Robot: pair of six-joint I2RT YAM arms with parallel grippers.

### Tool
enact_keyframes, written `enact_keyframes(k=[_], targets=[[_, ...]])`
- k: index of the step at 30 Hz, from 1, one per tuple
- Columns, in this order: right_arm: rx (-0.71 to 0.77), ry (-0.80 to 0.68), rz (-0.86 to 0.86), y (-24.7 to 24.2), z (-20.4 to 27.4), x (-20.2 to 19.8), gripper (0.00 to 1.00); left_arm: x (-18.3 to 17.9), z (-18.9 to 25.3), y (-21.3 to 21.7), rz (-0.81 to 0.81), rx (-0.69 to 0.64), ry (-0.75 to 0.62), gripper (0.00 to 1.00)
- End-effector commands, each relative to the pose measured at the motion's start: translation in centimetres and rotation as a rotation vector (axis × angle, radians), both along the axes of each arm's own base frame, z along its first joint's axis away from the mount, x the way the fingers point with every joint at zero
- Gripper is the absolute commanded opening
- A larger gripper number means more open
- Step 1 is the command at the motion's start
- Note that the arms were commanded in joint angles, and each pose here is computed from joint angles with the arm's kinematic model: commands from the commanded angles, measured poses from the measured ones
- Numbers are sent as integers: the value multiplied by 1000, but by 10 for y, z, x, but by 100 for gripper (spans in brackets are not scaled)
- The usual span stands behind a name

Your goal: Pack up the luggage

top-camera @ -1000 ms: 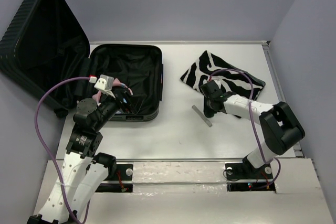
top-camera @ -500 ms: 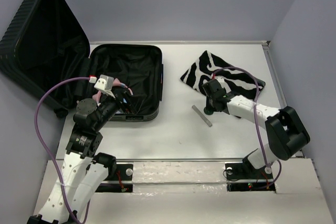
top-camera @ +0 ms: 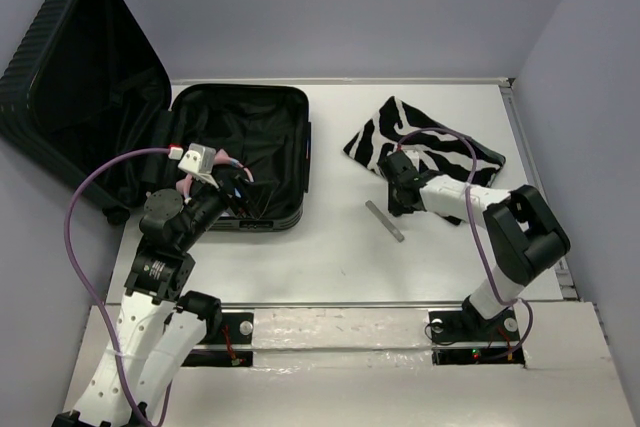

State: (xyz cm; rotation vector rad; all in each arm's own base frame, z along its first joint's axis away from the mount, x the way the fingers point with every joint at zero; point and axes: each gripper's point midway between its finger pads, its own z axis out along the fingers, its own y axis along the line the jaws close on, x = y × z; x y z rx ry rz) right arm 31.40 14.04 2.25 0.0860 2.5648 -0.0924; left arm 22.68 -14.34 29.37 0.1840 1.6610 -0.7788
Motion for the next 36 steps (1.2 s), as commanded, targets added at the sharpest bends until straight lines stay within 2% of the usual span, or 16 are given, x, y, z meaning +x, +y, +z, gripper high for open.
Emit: enact_keyframes(k=[1, 4, 7, 11, 16, 17, 18, 19, 20, 22, 24, 25, 29, 30, 34, 36], targets=[[20, -64, -17, 0, 15, 11, 7, -4, 30, -2, -15, -19, -92, 99], [55, -163, 1, 1, 54, 17, 7, -4, 30, -2, -17, -18, -91, 99], [209, -287, 113, 37, 112, 22, 7, -4, 31, -2, -17, -18, -95, 99], [448, -397, 294, 114, 172, 30, 7, -3, 30, -2, -14, -17, -93, 99], [698, -485, 533, 254, 246, 45, 8, 0, 31, 5, 23, -17, -93, 99], [762, -458, 594, 275, 252, 43, 15, 1, 31, 6, 32, -16, -92, 99], [807, -442, 597, 288, 258, 48, 32, 1, 31, 8, 38, -15, -92, 99], [815, -449, 591, 301, 262, 61, 67, 1, 32, 9, 44, -14, -96, 99], [804, -460, 574, 299, 262, 65, 81, 2, 31, 9, 47, -15, -93, 99], [740, -465, 549, 296, 254, 75, 91, 1, 31, 10, 52, -14, -95, 99], [689, -483, 518, 279, 249, 73, 90, 1, 32, 9, 46, -14, -96, 99], [641, -475, 500, 266, 238, 74, 85, 1, 32, 9, 44, -16, -97, 99], [407, -357, 379, 187, 161, 54, 78, -1, 32, 6, 28, -15, -98, 99], [328, -311, 309, 150, 133, 46, 78, -1, 31, 4, 20, -14, -93, 99], [196, -131, 241, 80, 76, 0, 87, 0, 29, 1, 1, -18, -87, 99], [167, -75, 250, 67, 61, -14, 92, 1, 28, 1, 3, -17, -84, 99]])
